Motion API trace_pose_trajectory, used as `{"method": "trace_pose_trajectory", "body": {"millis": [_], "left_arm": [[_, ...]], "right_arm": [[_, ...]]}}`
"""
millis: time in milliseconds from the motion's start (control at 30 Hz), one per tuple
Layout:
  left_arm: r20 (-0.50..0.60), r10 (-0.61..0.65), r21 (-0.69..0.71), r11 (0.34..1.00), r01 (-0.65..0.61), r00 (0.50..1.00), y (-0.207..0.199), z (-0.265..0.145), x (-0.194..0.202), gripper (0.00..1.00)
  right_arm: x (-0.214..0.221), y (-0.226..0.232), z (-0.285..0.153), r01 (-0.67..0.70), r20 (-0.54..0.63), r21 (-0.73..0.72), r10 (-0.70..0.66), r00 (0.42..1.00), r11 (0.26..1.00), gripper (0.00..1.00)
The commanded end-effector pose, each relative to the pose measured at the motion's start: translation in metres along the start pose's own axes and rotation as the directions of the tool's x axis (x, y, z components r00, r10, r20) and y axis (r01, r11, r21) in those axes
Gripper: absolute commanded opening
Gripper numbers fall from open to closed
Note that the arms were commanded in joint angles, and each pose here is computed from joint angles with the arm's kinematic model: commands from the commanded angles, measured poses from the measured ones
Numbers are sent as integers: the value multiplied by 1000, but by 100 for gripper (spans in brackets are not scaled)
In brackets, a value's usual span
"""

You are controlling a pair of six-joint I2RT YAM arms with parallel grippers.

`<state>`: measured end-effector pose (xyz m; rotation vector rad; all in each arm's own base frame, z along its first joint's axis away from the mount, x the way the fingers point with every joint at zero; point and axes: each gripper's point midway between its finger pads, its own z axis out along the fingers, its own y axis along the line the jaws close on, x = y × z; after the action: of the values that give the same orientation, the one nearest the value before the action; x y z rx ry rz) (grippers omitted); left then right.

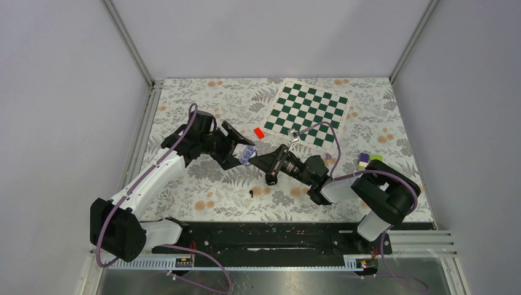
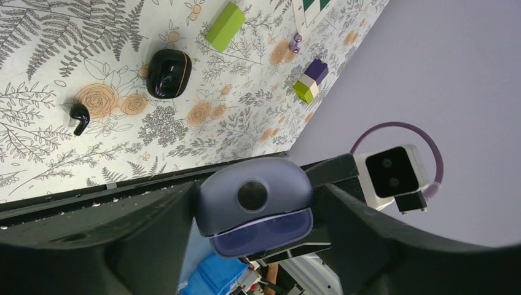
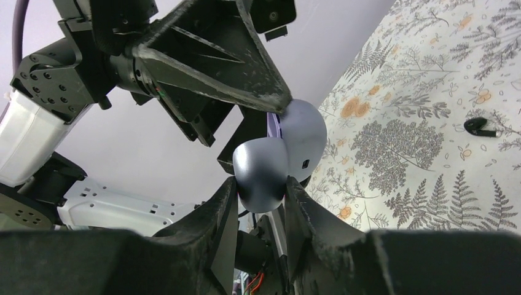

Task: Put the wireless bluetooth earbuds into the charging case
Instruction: Pick up the charging case at the center of the board.

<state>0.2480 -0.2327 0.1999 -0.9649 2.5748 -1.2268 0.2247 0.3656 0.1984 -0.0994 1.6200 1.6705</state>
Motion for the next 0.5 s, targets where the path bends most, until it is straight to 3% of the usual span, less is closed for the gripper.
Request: {"method": "trace_pose_trajectory", "body": {"millis": [0, 167, 367, 467], "left_arm": [[-22, 12, 92, 996, -10, 1000, -20, -12, 8, 81], [-5, 17, 98, 995, -16, 1000, -20, -15, 5, 99], [116, 24, 90, 995, -34, 993, -13, -38, -34, 99], [224, 126, 78, 986, -147, 966, -10, -53, -62, 99]], "right_arm": [[-8, 12, 9, -17, 33, -43, 18, 999, 999, 0], [-10, 9, 5, -11, 47, -28, 13, 999, 1000, 0], [4, 4, -11, -159, -58, 6, 160, 985, 987, 0], [15, -5, -31, -225, -117, 66, 231, 966, 972, 0]]}}
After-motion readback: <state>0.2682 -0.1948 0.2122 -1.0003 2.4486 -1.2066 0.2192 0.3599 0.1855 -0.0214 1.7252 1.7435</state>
